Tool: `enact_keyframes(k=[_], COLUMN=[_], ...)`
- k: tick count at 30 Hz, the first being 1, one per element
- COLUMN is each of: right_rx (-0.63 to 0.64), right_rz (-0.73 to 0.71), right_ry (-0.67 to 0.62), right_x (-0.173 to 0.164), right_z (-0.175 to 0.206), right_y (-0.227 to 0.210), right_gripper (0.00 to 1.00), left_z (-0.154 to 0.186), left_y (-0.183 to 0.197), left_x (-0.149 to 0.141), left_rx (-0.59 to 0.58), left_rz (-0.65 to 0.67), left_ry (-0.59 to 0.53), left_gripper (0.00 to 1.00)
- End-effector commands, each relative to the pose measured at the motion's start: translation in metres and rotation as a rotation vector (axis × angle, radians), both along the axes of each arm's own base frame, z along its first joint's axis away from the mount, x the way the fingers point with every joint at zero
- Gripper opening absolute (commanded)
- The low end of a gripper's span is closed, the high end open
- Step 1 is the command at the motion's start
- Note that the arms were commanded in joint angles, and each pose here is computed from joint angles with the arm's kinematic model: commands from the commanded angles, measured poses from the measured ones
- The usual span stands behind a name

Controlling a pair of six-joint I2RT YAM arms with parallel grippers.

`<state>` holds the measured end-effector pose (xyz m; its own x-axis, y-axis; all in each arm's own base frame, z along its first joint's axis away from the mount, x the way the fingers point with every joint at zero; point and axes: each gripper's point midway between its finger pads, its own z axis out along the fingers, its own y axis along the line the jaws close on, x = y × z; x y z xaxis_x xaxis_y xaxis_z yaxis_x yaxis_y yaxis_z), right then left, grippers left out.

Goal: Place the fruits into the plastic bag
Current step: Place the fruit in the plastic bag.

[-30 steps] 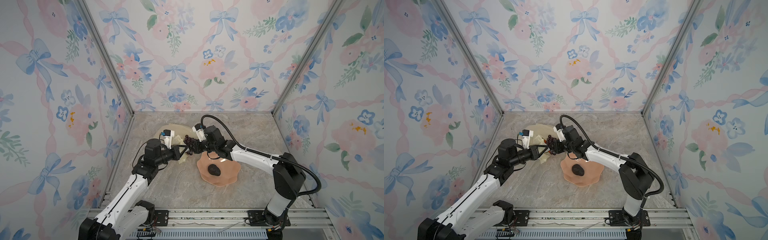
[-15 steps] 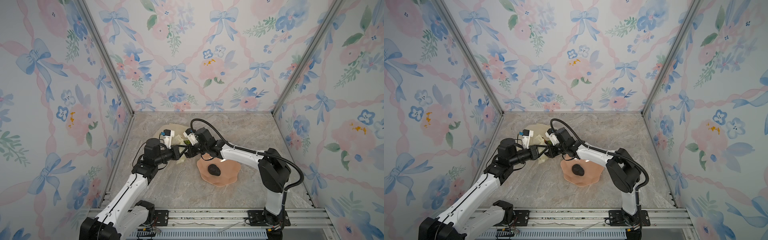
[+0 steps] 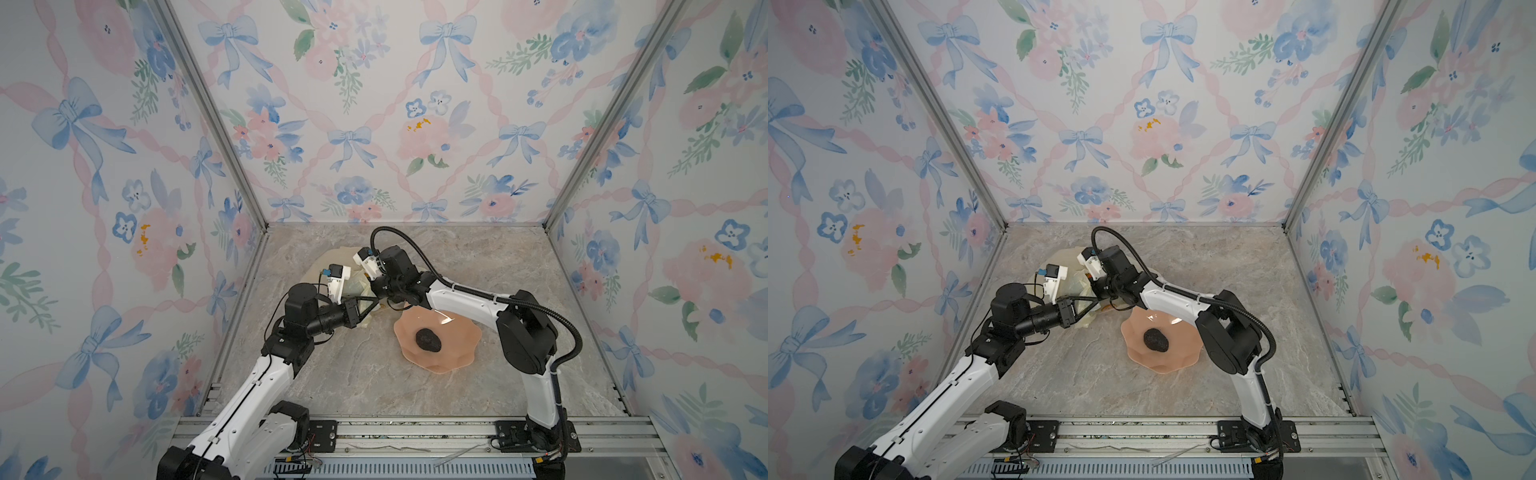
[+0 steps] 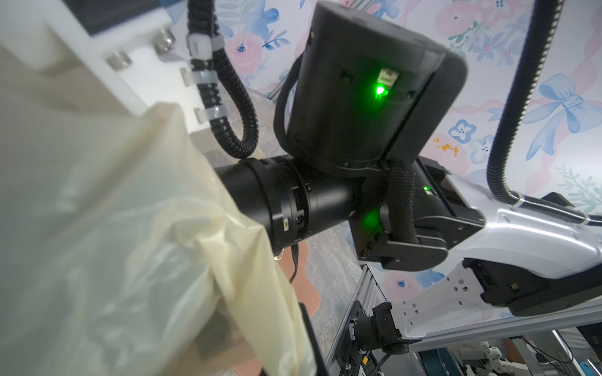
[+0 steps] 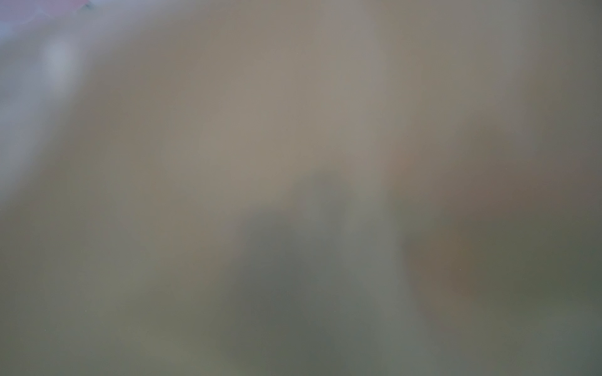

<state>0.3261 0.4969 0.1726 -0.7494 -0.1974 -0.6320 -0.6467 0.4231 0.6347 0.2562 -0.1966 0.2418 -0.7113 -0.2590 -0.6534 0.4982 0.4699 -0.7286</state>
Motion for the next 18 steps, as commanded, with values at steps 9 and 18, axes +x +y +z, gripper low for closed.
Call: enact_keyframes(k=[9,18], right_rx=[0.261,0.202], right_rz=[0.015,0.023], right_ry=[0.129,0.184], right_x=[0.003,0.000], right_z=[0.028,-0.006], right_y=[0.047,0.064], right_gripper=[0.29,0.29], left_z=[-0.010,-0.022], left_y=[0.005,0.023], left_x=[-0.007,-0.006], left_rx=[0.024,0.060], left_rz=[-0.003,0.097], left_ry=[-0.017,-0.011], left_gripper=[0.00,0.00])
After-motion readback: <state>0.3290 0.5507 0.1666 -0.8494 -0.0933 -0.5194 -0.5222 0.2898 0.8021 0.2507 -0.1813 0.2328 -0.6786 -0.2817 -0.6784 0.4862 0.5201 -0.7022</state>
